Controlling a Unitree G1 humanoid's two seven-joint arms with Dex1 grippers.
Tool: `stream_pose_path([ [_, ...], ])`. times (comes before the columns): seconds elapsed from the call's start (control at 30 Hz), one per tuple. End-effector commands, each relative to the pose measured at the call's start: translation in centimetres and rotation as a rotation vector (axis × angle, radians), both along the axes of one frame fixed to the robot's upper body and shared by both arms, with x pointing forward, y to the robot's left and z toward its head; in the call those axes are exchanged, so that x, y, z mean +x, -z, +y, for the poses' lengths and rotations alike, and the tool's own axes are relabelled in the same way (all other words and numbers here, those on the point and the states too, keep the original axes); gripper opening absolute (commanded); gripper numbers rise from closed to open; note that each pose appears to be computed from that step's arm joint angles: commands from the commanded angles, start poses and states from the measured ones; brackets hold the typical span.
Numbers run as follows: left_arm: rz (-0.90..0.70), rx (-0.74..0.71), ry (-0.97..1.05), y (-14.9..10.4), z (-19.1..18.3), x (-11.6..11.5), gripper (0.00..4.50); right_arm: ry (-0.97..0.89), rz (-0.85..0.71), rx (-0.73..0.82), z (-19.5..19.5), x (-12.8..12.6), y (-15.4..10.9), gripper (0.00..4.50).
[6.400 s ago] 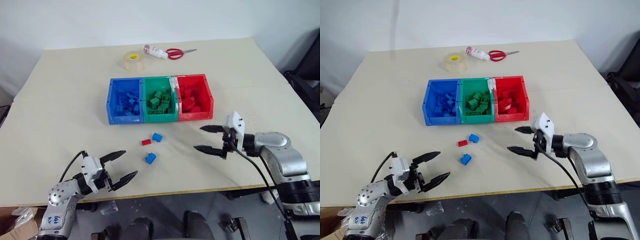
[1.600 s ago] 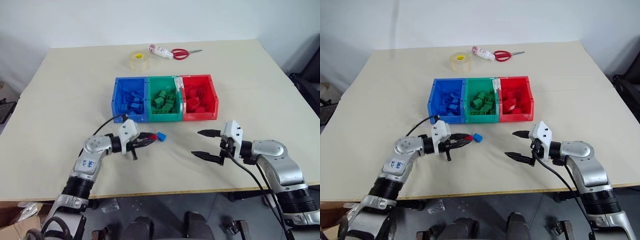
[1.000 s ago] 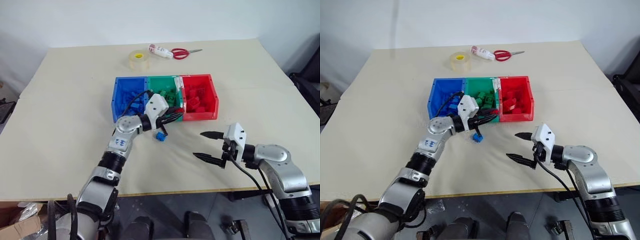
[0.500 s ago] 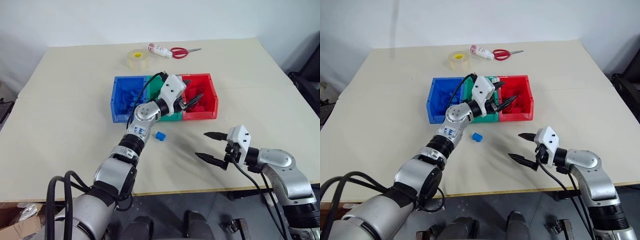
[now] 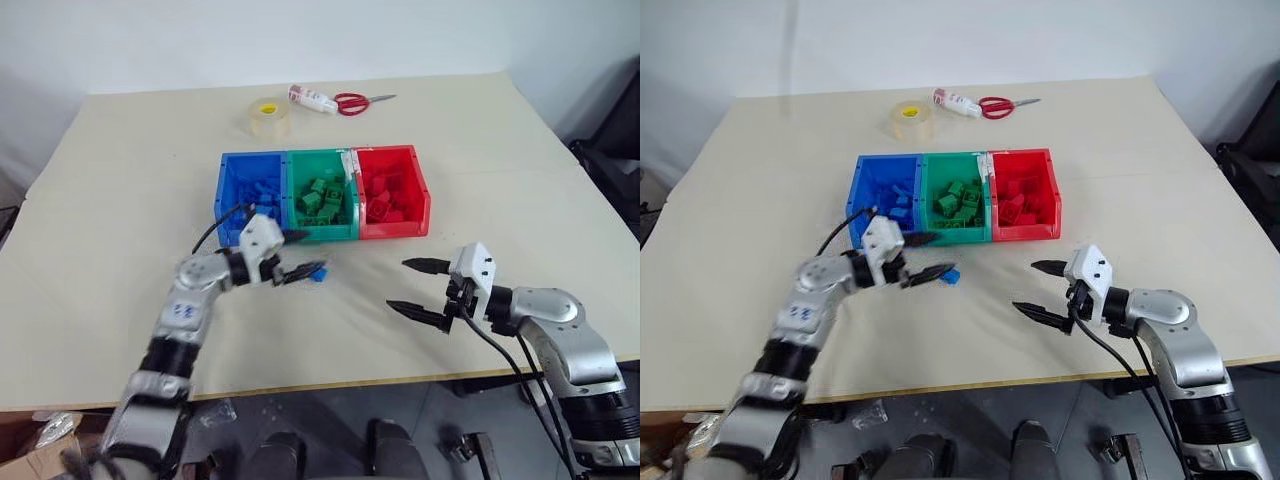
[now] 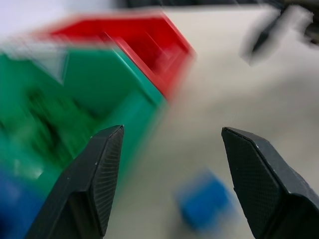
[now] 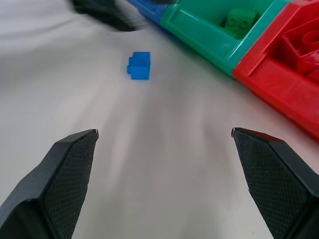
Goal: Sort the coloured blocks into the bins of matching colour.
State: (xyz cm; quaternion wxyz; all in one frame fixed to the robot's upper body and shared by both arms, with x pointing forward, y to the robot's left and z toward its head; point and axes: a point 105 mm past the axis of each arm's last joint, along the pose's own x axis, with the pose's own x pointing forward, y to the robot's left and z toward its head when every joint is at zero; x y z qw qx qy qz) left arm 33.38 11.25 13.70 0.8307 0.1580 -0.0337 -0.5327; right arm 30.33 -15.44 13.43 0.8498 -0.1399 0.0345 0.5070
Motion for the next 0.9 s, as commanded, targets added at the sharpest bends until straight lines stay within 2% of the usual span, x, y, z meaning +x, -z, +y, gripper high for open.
stream_pose_path([
  [0.03, 0.005, 0.01, 0.031, -1.1, 1.8, -2.7, 3.33, -0.042, -0.041, 0.006, 0.5, 0.2, -1.1, 4.5],
  [0.2, 0.087, 0.104, -0.04, 1.0, 5.5, -4.5, 3.33, -0.065, -0.034, 0.001, 0.5, 0.5, -1.1, 4.5],
  [0.3, 0.085, 0.089, -0.073, 1.1, 5.8, -4.6, 3.33, -0.075, -0.034, 0.001, 0.6, 0.7, -1.2, 4.5],
  [0.63, 0.065, -0.022, -0.091, 1.6, -0.5, -1.6, 3.33, -0.075, -0.045, 0.002, 0.8, 0.9, -1.4, 4.5],
  [0.83, 0.07, 0.0, -0.093, 3.1, -3.0, 0.4, 3.33, -0.043, -0.047, 0.005, 0.3, 0.3, -1.2, 4.5],
  [0.9, 0.08, -0.018, -0.098, 3.2, -3.3, 0.9, 2.93, -0.032, -0.048, 0.006, 0.1, 0.0, -1.2, 4.5],
])
